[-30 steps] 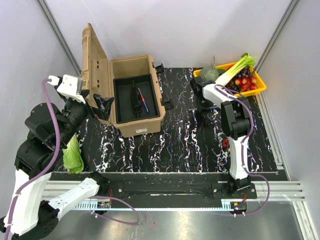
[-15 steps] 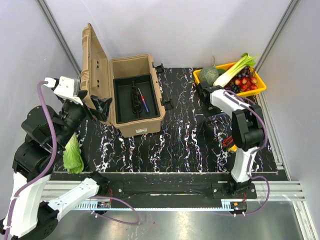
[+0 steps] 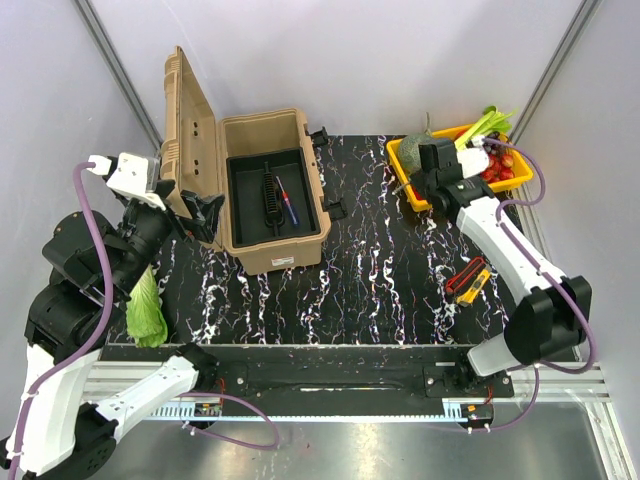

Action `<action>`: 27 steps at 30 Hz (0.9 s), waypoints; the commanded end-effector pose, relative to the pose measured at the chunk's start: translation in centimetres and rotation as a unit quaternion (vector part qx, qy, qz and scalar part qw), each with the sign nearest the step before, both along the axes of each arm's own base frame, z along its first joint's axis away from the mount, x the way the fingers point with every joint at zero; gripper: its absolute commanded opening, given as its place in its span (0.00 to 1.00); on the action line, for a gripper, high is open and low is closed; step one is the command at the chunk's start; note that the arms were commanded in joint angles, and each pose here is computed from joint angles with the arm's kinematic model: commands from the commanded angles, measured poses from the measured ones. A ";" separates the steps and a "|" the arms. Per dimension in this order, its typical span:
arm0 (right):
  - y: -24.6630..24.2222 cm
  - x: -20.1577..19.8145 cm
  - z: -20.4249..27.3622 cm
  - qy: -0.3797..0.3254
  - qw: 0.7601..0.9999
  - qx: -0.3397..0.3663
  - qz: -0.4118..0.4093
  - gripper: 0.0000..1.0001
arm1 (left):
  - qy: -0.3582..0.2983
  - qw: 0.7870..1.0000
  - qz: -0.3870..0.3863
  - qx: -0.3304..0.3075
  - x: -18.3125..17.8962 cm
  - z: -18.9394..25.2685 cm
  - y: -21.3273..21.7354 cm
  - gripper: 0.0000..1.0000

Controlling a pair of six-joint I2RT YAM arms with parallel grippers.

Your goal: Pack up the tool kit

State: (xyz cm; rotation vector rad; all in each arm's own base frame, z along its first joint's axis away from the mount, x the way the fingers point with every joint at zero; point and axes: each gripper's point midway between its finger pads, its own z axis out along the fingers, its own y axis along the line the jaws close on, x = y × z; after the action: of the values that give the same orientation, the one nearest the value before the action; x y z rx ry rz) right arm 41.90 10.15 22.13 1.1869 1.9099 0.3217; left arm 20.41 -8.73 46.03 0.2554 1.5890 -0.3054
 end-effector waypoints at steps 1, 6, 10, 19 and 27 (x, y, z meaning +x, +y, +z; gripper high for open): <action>6.4 1.1 9.2 -0.175 0.961 -0.079 0.201 0.00 | -0.024 1.000 -0.001 -0.017 -0.2 1.3 0.0 0.99; 14.7 -0.3 13.7 -0.255 0.886 -0.111 0.371 0.00 | -0.023 1.000 -0.001 -0.018 -0.2 1.2 0.0 0.99; 21.8 -3.0 15.4 -0.304 0.808 -0.123 0.489 0.00 | -0.025 0.999 -0.001 -0.020 -0.3 1.4 0.1 0.99; 29.8 -4.5 11.2 -0.266 0.739 -0.145 0.602 0.00 | -0.023 0.999 -0.004 -0.023 -0.6 1.4 0.1 0.99; 30.8 -2.4 3.8 -0.162 0.755 -0.169 0.613 0.00 | -0.019 1.000 -0.005 -0.021 -0.6 1.1 0.0 0.99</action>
State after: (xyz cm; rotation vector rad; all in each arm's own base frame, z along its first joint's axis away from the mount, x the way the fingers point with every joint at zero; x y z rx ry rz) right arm 38.76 40.78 26.04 -0.4721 2.0200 0.7997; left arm 20.09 -8.62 45.96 0.2469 1.5856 -0.3160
